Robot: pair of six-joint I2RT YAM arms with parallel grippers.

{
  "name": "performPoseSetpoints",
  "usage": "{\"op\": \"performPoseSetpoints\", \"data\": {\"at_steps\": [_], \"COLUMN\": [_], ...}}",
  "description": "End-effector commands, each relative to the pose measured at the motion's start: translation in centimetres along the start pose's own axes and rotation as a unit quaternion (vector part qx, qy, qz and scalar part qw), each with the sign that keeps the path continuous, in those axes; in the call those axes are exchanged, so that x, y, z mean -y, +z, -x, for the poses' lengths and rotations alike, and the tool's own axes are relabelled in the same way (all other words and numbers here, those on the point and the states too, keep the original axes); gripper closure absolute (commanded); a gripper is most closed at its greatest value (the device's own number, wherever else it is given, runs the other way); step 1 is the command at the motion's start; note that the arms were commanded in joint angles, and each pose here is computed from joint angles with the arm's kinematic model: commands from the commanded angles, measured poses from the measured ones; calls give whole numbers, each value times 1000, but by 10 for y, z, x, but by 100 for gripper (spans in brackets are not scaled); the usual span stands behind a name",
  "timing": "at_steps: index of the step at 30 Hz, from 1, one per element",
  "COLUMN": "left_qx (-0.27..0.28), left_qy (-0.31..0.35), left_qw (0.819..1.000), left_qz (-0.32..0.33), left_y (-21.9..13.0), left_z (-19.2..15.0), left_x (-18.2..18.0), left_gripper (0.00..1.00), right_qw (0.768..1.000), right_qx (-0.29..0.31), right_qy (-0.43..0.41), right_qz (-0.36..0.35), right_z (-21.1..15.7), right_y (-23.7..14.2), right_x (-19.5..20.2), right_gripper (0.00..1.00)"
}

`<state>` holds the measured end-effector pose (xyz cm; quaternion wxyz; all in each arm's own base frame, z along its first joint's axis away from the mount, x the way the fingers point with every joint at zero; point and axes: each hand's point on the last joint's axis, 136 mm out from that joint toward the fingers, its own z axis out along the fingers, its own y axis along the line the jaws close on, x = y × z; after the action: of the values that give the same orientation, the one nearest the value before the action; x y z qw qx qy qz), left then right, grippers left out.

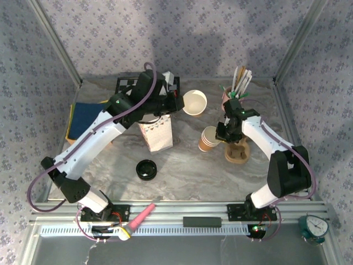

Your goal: Pack the takeout coffee

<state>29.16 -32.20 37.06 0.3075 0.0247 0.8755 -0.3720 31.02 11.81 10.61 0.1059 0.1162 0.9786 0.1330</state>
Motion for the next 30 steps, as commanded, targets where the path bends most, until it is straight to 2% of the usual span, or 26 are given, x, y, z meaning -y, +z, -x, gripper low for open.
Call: {"op": "performPoseSetpoints", "data": {"at_steps": [1, 8, 15, 21, 27, 30], "left_qx": [31, 28, 29, 34, 34, 32], "left_qy": [11, 1, -8, -7, -4, -4], "left_qw": [999, 1000, 1000, 999, 999, 999], "left_qz": [-12, -5, -6, -2, 3, 4], "left_y": [-19, -19, -22, -27, -27, -27], "left_z": [12, 6, 0, -1, 0, -1], "left_x": [4, -6, -11, -14, -17, -18], "left_gripper": [100, 100, 100, 100, 100, 100], "right_qw": [1000, 998, 998, 997, 997, 997], "right_qx": [29, 52, 50, 35, 28, 23], "right_qy": [4, 17, 26, 21, 21, 22], "right_qz": [-2, 7, -21, -62, -73, -73], "right_z": [22, 66, 111, 133, 149, 153], "right_y": [-17, -24, -8, 10, 23, 29], "right_x": [-10, -25, -30, -26, -28, -31], "right_gripper": [91, 92, 93, 92, 91, 85]}}
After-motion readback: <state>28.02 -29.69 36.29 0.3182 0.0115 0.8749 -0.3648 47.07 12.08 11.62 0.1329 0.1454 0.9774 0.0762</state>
